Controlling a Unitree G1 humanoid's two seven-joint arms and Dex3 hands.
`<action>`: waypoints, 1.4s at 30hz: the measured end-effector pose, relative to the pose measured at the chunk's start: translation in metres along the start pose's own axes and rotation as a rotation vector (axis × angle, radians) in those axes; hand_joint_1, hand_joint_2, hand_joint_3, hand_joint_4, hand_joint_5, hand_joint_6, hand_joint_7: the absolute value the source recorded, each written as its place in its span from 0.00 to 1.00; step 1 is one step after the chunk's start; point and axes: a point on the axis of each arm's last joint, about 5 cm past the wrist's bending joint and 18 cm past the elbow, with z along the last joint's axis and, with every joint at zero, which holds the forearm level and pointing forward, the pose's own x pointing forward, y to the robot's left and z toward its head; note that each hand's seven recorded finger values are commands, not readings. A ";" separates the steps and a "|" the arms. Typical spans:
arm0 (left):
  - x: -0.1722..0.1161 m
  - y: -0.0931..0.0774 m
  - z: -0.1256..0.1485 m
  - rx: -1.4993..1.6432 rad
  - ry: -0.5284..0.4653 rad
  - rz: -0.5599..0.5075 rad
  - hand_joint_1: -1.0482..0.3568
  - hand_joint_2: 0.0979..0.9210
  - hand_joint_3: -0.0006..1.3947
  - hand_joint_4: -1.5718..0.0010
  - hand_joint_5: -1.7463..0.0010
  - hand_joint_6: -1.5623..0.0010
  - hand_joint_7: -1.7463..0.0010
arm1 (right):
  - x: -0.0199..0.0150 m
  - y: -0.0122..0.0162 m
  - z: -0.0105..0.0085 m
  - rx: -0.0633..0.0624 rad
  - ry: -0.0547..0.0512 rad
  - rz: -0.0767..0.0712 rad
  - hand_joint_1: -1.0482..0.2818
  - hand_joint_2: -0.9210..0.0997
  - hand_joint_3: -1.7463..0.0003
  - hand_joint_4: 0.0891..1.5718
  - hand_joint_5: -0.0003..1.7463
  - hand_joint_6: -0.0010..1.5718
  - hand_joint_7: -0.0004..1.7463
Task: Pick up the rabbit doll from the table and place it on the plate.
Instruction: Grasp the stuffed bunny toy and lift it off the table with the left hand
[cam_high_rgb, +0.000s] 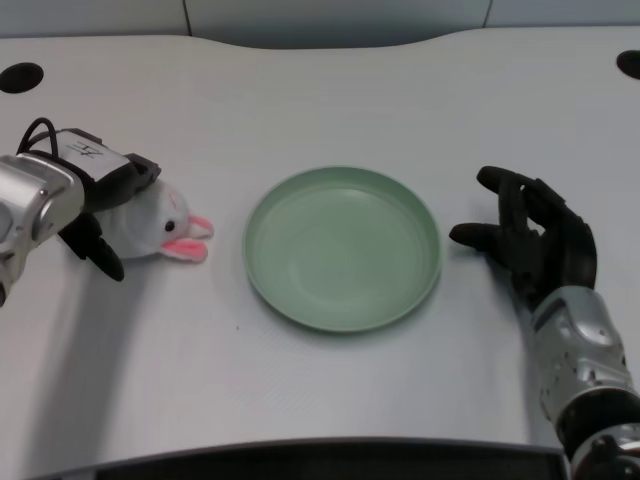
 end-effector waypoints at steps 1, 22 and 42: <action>0.001 -0.001 0.000 0.004 0.001 0.010 0.00 0.99 0.02 1.00 1.00 0.98 0.97 | 0.0000 0.0000 0.0000 -0.001 0.000 0.000 0.50 0.00 0.76 0.40 0.68 0.41 0.46; 0.011 0.000 0.002 -0.122 0.032 0.147 0.03 1.00 0.01 0.94 0.97 0.94 0.97 | -0.0004 -0.0002 -0.0017 0.001 0.010 0.001 0.49 0.00 0.77 0.39 0.70 0.39 0.48; 0.014 -0.005 0.007 -0.142 0.068 0.015 0.01 0.97 0.00 0.92 0.94 0.89 0.98 | -0.0003 0.0001 -0.0003 0.009 -0.003 0.005 0.50 0.00 0.76 0.40 0.69 0.39 0.48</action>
